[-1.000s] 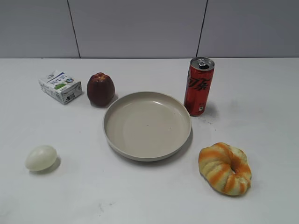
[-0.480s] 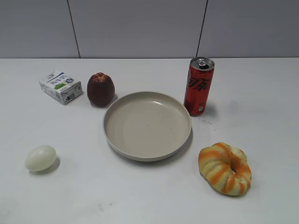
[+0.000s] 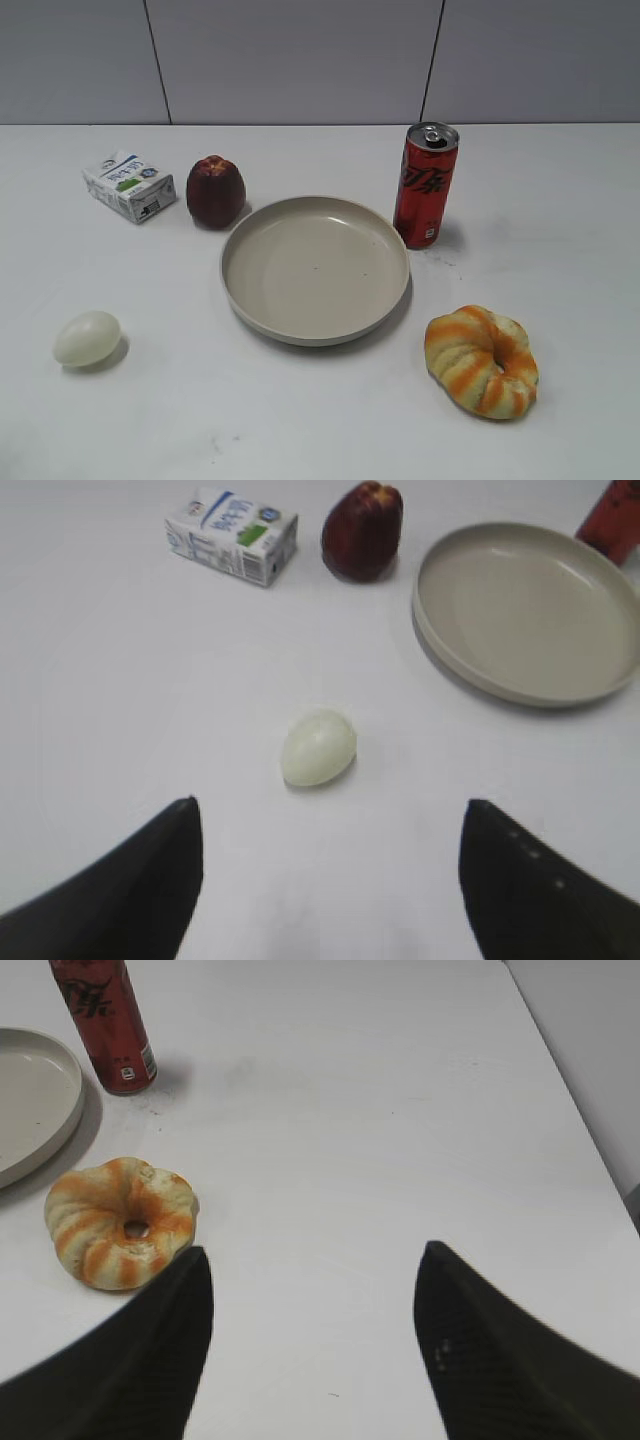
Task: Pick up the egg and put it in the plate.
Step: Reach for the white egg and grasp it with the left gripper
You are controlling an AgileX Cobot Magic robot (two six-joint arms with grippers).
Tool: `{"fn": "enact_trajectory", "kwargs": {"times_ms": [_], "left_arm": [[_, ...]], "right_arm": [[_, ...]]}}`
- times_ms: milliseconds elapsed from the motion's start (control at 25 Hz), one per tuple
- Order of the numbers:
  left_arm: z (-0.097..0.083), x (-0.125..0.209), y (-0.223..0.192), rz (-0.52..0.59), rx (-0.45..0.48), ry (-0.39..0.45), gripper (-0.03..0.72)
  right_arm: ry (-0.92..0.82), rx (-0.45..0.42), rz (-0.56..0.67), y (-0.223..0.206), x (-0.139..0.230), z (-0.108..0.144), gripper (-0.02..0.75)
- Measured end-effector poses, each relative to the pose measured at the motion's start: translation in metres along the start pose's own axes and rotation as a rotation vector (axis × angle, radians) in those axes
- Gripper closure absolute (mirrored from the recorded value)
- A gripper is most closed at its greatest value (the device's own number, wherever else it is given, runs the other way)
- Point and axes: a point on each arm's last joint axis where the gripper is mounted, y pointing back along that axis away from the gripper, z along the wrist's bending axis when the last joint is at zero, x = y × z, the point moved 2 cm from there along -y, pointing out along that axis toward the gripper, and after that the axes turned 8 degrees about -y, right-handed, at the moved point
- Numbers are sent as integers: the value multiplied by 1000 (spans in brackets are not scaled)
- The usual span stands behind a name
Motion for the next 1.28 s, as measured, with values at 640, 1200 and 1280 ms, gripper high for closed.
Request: {"fn": "enact_trajectory", "kwargs": {"times_ms": [640, 1200, 1280], "left_arm": [[-3, -21, -140, 508, 272, -295, 95], [13, 9, -239, 695, 268, -450, 96], [14, 8, -243, 664, 250, -457, 96]], "right_arm": [[0, 0, 0, 0, 0, 0, 256], [0, 0, 0, 0, 0, 0, 256], [0, 0, 0, 0, 0, 0, 256]]}}
